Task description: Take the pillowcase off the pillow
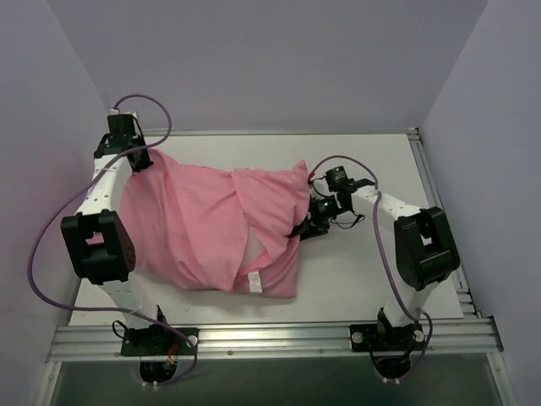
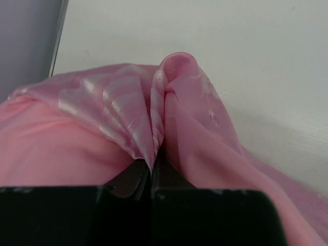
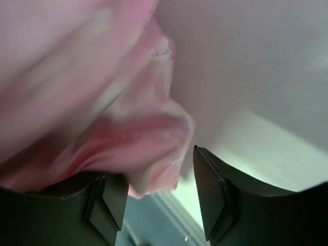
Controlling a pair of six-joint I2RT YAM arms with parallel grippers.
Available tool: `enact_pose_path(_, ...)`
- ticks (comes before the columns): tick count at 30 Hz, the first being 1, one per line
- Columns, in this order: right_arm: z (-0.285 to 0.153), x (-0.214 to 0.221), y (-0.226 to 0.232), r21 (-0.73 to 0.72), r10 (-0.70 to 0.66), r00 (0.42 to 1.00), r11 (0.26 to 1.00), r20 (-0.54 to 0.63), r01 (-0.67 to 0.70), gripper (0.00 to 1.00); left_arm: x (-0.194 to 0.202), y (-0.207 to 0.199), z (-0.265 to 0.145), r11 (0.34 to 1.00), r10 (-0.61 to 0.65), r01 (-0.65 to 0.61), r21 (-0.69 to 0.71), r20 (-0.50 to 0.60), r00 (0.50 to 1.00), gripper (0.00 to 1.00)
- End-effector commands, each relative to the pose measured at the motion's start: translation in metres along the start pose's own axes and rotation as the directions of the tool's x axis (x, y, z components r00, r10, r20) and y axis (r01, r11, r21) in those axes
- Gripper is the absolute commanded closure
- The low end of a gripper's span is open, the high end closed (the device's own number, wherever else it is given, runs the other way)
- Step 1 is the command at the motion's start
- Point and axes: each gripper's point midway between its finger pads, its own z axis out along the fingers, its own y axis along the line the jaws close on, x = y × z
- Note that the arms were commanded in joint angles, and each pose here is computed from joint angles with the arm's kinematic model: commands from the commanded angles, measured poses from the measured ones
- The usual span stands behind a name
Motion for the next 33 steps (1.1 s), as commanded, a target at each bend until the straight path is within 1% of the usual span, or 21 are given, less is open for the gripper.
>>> enact_pose_path(1,-0.072,-0.080,-0.008,0.141,-0.012,0.946,0.989,0.324,-0.035,0.48,-0.054,0.018,-0.017,0.988,0.101,-0.082,-0.133,0.141,0.985,0.98)
enact_pose_path(3,-0.103,-0.095,-0.009,0.235,-0.067,0.913,0.971,0.401,-0.032,0.45,-0.051,0.019,-0.005,0.985,0.113,-0.096,-0.143,0.114,0.987,0.97)
enact_pose_path(6,-0.150,-0.111,-0.006,0.406,-0.152,0.858,0.911,0.491,-0.070,0.43,-0.053,0.010,-0.006,0.990,0.118,-0.107,-0.092,0.123,0.985,0.77)
enact_pose_path(7,-0.162,-0.112,-0.005,0.444,-0.166,0.844,0.891,0.511,-0.093,0.43,-0.053,0.007,-0.008,0.991,0.124,-0.116,-0.068,0.127,0.984,0.66)
enact_pose_path(8,-0.180,-0.119,-0.004,0.493,-0.202,0.807,0.861,0.556,-0.124,0.41,-0.054,-0.003,-0.010,0.992,0.125,-0.125,-0.011,0.134,0.983,0.44)
enact_pose_path(9,-0.194,-0.119,0.008,0.500,-0.230,0.772,0.856,0.592,-0.128,0.41,-0.059,-0.007,-0.017,0.992,0.122,-0.125,0.013,0.154,0.981,0.34)
enact_pose_path(11,-0.194,-0.120,0.030,0.508,-0.275,0.733,0.855,0.622,-0.109,0.41,-0.070,-0.017,-0.036,0.983,0.154,-0.170,0.069,0.189,0.970,0.13)
enact_pose_path(12,-0.193,-0.118,0.046,0.502,-0.302,0.710,0.861,0.636,-0.083,0.40,-0.076,-0.020,-0.044,0.980,0.161,-0.182,0.083,0.206,0.965,0.12)
enact_pose_path(13,-0.175,-0.117,0.072,0.482,-0.333,0.699,0.876,0.633,-0.018,0.40,-0.080,-0.024,-0.053,0.976,0.168,-0.193,0.100,0.218,0.961,0.11)
enact_pose_path(14,-0.165,-0.115,0.081,0.470,-0.342,0.695,0.883,0.632,0.007,0.40,-0.086,-0.028,-0.067,0.971,0.175,-0.206,0.117,0.233,0.956,0.06)
enact_pose_path(19,-0.103,-0.112,0.112,0.403,-0.352,0.739,0.908,0.574,0.119,0.42,-0.090,-0.074,-0.146,0.884,0.243,-0.354,0.306,0.348,0.906,0.06)
enact_pose_path(20,-0.091,-0.109,0.118,0.394,-0.357,0.747,0.909,0.560,0.139,0.42,-0.080,-0.087,-0.168,0.851,0.266,-0.393,0.347,0.359,0.894,0.06)
enact_pose_path(22,-0.073,-0.111,0.114,0.385,-0.356,0.761,0.910,0.542,0.152,0.42,-0.053,-0.117,-0.188,0.762,0.351,-0.491,0.423,0.368,0.861,0.06)
enact_pose_path(23,-0.066,-0.110,0.110,0.385,-0.354,0.770,0.910,0.530,0.153,0.42,-0.034,-0.123,-0.200,0.728,0.397,-0.520,0.447,0.343,0.851,0.06)
enact_pose_path(24,-0.053,-0.110,0.099,0.399,-0.348,0.792,0.905,0.502,0.145,0.43,-0.015,-0.144,-0.212,0.656,0.461,-0.583,0.479,0.358,0.812,0.06)
enact_pose_path(26,-0.044,-0.110,0.086,0.426,-0.344,0.812,0.895,0.472,0.131,0.43,0.028,-0.157,-0.218,0.576,0.547,-0.618,0.536,0.309,0.778,0.06)
enact_pose_path(27,-0.037,-0.109,0.078,0.442,-0.343,0.823,0.888,0.453,0.127,0.44,0.048,-0.171,-0.224,0.501,0.598,-0.660,0.560,0.327,0.732,0.06)
enact_pose_path(28,-0.034,-0.108,0.072,0.451,-0.341,0.828,0.884,0.445,0.122,0.44,0.072,-0.173,-0.214,0.469,0.638,-0.667,0.579,0.299,0.709,0.06)
enact_pose_path(31,-0.037,-0.110,0.050,0.523,-0.347,0.824,0.849,0.449,0.073,0.49,0.107,-0.171,-0.193,0.429,0.713,-0.703,0.568,0.264,0.649,0.06)
enact_pose_path(32,-0.042,-0.112,0.041,0.553,-0.349,0.818,0.832,0.458,0.045,0.56,0.114,-0.168,-0.183,0.428,0.741,-0.715,0.553,0.238,0.628,0.03)
enact_pose_path(33,-0.045,-0.112,0.037,0.559,-0.346,0.816,0.829,0.463,0.034,0.60,0.122,-0.166,-0.176,0.411,0.766,-0.728,0.549,0.226,0.602,0.10)
